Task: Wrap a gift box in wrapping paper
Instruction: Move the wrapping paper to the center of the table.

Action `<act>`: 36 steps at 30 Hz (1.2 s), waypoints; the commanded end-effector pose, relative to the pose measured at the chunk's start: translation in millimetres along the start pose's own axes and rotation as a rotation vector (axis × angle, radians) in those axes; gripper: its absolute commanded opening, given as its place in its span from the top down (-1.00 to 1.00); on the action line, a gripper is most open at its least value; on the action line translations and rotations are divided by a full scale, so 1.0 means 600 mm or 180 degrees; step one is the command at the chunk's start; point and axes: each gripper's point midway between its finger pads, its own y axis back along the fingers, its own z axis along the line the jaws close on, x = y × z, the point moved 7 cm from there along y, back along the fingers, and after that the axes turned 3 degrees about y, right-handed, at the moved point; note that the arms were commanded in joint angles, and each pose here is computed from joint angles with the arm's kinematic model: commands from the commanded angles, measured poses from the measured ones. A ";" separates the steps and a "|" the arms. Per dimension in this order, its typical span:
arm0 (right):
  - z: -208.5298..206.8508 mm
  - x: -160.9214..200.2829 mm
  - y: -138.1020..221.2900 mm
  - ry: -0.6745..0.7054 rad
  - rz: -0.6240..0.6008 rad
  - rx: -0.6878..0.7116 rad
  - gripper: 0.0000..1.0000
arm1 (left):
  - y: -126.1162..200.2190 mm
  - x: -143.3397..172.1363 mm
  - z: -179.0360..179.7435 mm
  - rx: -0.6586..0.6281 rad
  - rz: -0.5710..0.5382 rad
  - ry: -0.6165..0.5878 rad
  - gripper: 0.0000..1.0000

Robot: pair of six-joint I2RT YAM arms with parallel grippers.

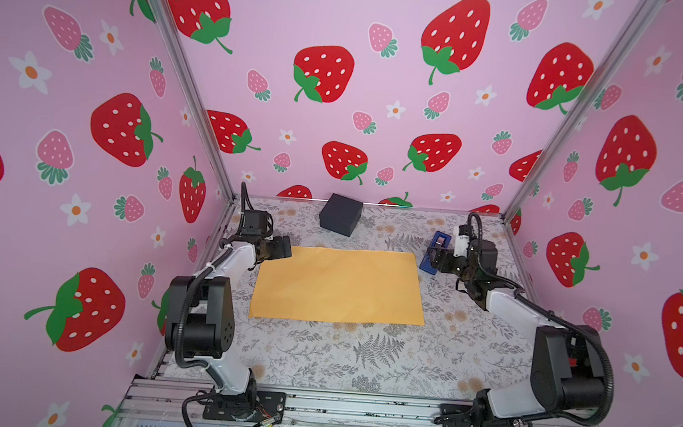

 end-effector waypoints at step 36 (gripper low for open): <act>0.105 0.101 -0.270 0.0067 0.2063 -0.0853 -0.46 | -0.106 0.009 -0.075 0.0947 0.1467 0.0122 -0.81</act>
